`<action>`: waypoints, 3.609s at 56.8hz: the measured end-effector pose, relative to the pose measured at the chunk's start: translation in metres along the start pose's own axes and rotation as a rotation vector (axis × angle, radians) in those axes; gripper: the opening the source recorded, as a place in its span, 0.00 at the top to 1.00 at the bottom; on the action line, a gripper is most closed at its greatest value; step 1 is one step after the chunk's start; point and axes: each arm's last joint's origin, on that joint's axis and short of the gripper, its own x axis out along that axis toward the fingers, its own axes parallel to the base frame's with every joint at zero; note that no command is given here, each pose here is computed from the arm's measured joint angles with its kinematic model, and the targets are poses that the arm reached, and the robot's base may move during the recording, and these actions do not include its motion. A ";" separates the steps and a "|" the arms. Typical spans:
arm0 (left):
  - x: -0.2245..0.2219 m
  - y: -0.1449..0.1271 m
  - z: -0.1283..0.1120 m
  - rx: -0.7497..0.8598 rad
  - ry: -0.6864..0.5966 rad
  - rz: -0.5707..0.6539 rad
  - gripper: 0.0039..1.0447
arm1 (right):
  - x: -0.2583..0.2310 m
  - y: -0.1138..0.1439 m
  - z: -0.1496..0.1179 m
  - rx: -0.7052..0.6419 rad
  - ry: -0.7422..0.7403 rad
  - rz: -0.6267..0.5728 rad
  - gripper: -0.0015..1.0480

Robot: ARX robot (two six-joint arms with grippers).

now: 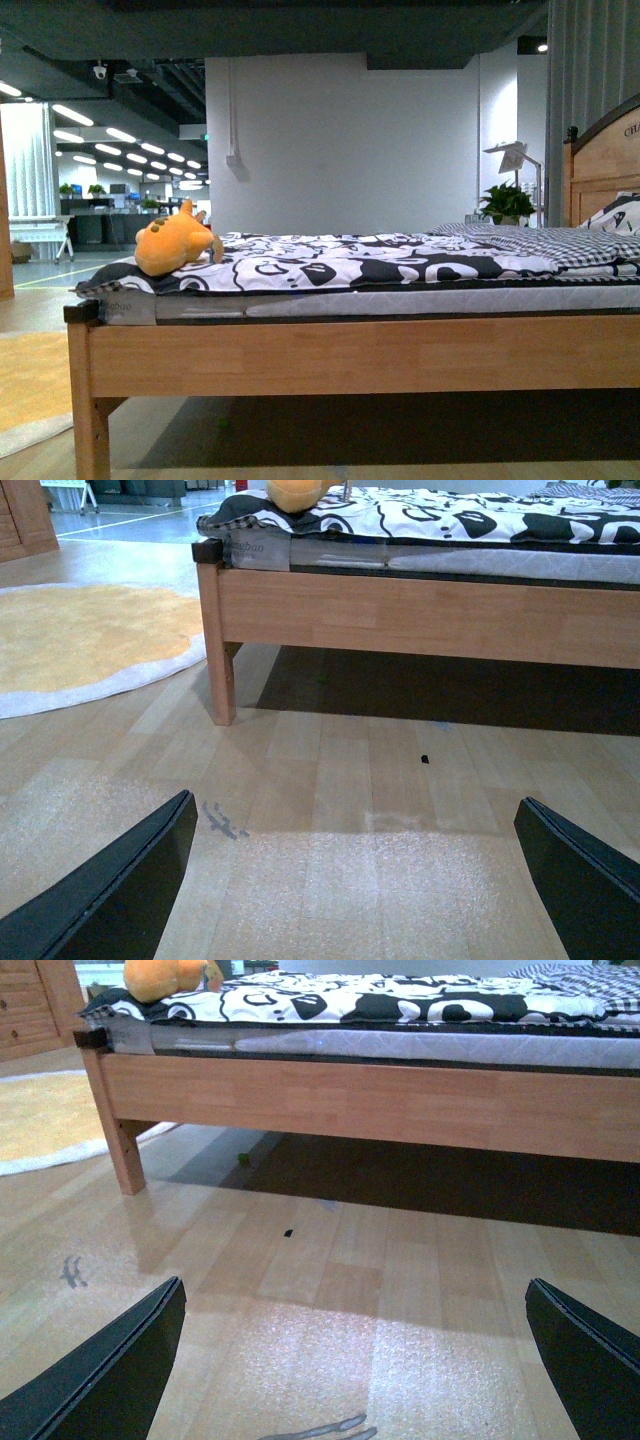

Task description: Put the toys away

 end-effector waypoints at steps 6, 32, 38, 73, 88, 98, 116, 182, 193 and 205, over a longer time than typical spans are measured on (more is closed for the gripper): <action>0.000 0.000 0.000 0.000 0.000 0.000 0.05 | 0.000 0.000 0.000 0.000 0.000 0.000 0.00; 0.000 0.000 0.000 0.000 0.000 0.000 0.05 | 0.000 0.000 0.000 0.000 0.000 0.000 0.00; 0.000 0.000 0.000 0.000 0.000 0.000 0.05 | 0.000 0.000 0.000 0.000 0.000 0.000 0.00; 0.000 0.000 0.000 0.000 0.000 0.000 0.05 | 0.000 0.000 0.000 0.000 0.000 0.000 0.00; 0.000 0.000 0.000 0.000 0.000 0.000 0.05 | 0.000 0.000 0.000 0.000 0.000 0.000 0.00; 0.000 0.000 0.000 0.000 0.000 0.000 0.05 | 0.000 0.000 0.000 0.000 0.000 0.000 0.00; 0.000 0.000 0.000 0.000 0.000 0.000 0.05 | 0.000 0.000 0.000 0.000 0.000 0.000 0.00; 0.000 0.000 0.000 0.001 -0.001 0.001 0.05 | 0.000 0.000 0.000 0.000 0.000 0.001 0.00; 0.000 0.000 0.000 0.003 -0.002 0.001 0.05 | 0.000 0.000 0.000 0.000 0.000 0.001 0.00; 0.000 0.000 0.000 0.003 -0.004 0.001 0.05 | 0.000 0.000 0.000 0.000 0.001 0.007 0.00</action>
